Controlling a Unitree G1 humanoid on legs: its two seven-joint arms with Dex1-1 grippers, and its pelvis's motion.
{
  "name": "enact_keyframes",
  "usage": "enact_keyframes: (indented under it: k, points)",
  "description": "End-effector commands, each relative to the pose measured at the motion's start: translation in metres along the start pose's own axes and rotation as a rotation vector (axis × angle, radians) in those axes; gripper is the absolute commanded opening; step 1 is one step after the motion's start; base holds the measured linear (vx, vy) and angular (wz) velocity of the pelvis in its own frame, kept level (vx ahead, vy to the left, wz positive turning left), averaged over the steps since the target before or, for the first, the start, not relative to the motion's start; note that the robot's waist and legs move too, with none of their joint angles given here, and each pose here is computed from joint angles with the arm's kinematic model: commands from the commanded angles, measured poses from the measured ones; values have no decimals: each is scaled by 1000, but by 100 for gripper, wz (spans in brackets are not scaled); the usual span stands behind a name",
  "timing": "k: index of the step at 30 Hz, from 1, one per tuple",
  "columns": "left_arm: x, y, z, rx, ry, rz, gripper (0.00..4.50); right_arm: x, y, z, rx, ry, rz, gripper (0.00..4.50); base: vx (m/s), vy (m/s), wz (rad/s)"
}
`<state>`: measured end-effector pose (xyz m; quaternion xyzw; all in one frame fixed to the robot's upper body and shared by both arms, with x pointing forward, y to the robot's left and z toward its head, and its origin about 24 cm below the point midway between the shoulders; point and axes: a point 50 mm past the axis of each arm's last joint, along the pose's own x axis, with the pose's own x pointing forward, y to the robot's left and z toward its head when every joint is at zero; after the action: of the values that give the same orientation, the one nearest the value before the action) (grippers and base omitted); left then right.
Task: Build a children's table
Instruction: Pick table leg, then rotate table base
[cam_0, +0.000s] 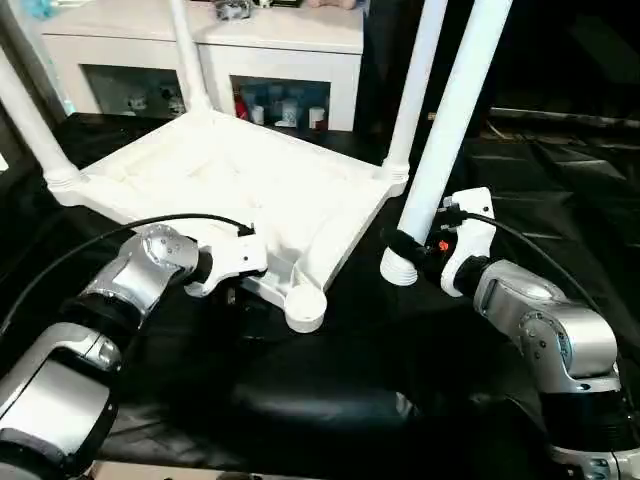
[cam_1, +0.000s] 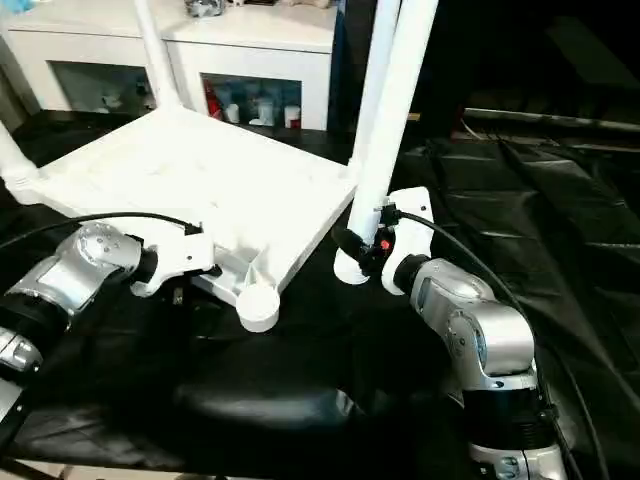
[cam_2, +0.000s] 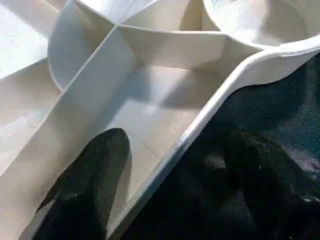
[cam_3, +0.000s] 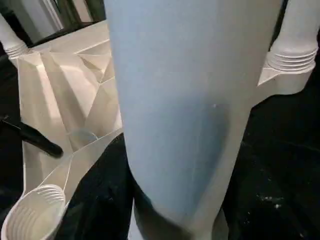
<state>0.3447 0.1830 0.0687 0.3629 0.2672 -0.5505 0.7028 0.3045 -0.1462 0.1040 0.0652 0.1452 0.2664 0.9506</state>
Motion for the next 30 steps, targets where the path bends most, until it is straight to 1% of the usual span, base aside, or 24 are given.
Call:
enact_keyframes:
  k: [1,3,4,7,8,9,10,11,12,13,15,16,18,20,22,23,24,25,26,28,30]
  points:
    - [1,-3,1,10,20,-68,329,0,0,4,-32,-12,3,191,0,0,0]
    - [0,-5,3,19,23,-100,309,0,0,3,-43,-5,9,191,0,0,0]
    - [-2,-7,6,32,18,-133,298,1,0,2,-65,7,18,191,0,0,0]
    - [-2,-8,10,60,9,-140,292,1,2,0,-81,17,41,191,0,0,0]
    - [-2,-10,11,65,4,-153,280,1,2,-1,-79,21,44,191,0,0,0]
    - [-1,-12,12,65,-4,-164,266,1,2,-1,-80,24,46,191,0,0,0]
    - [-1,-15,14,61,-18,-179,266,1,2,-2,-80,28,49,191,0,0,0]
    - [-1,-15,14,61,-18,-179,253,1,2,-2,-80,28,49,191,0,0,0]
    - [-1,-16,16,58,-27,-191,250,1,3,-2,-81,31,52,191,0,0,0]
    - [-2,-21,21,61,-47,-217,244,1,4,-4,-92,41,61,191,0,0,0]
    - [-2,-23,23,65,-49,-222,220,2,5,-4,-94,44,63,191,0,0,0]
    - [-1,-26,25,64,-57,-236,210,2,5,-5,-93,44,64,191,0,0,0]
    - [0,-30,29,56,-70,-254,207,2,5,-6,-91,43,65,191,0,0,0]
    - [3,-37,31,34,-60,-263,199,3,7,-7,-86,41,66,191,0,0,0]
    - [5,-38,31,7,-54,-246,174,3,7,-7,-85,40,64,191,0,0,0]
    - [7,-38,32,-27,-57,-227,165,3,7,-7,-83,39,62,191,0,0,0]
    - [7,-38,32,-37,-57,-221,160,3,7,-7,-83,39,61,191,0,0,0]
    - [9,-37,33,-71,-68,-193,160,3,6,-7,-81,39,57,191,0,0,0]
    - [10,-36,34,-82,-71,-185,148,3,6,-7,-81,39,56,191,0,0,0]
    - [20,-32,40,-222,-103,-80,129,2,5,-9,-77,43,46,191,0,0,0]
    - [25,-32,42,-261,-100,-47,128,2,4,-10,-77,44,43,191,0,0,0]
